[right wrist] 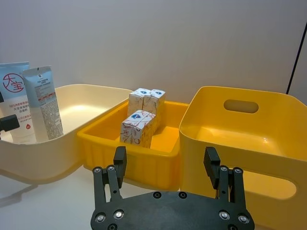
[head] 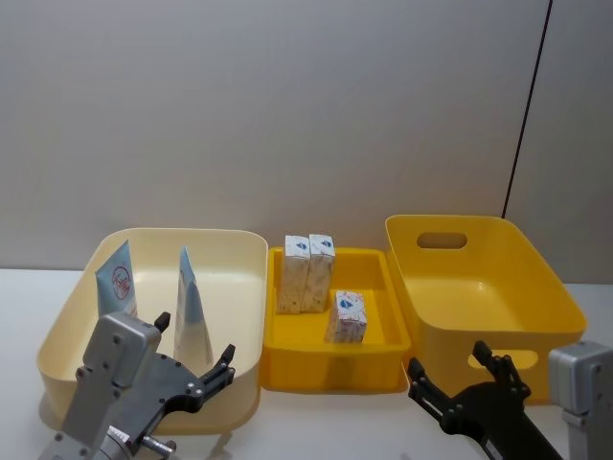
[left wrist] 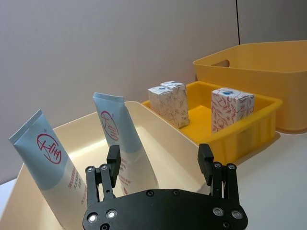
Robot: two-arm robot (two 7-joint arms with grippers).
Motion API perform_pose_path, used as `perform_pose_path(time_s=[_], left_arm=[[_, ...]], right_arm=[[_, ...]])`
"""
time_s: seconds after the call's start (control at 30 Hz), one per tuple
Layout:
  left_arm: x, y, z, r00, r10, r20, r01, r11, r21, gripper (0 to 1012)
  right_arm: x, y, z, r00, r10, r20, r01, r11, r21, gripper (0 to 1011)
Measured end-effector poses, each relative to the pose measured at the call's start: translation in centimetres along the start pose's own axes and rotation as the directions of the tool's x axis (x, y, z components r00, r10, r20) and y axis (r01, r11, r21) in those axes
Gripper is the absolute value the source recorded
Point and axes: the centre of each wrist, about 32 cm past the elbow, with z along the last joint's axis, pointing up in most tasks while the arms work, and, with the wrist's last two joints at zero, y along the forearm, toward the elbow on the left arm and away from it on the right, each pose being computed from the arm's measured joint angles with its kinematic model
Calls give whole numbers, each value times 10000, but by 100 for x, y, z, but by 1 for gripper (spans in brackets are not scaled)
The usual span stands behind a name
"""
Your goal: Bimanual collaborative sorting of washing and personal care products
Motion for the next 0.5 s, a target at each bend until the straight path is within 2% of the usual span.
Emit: perform_pose_path(time_s=[0.5], left_arm=[[0,0,0,10000,0,0,0,10000,0,1003]], right_arm=[[0,0,0,10000,0,0,0,10000,0,1001]])
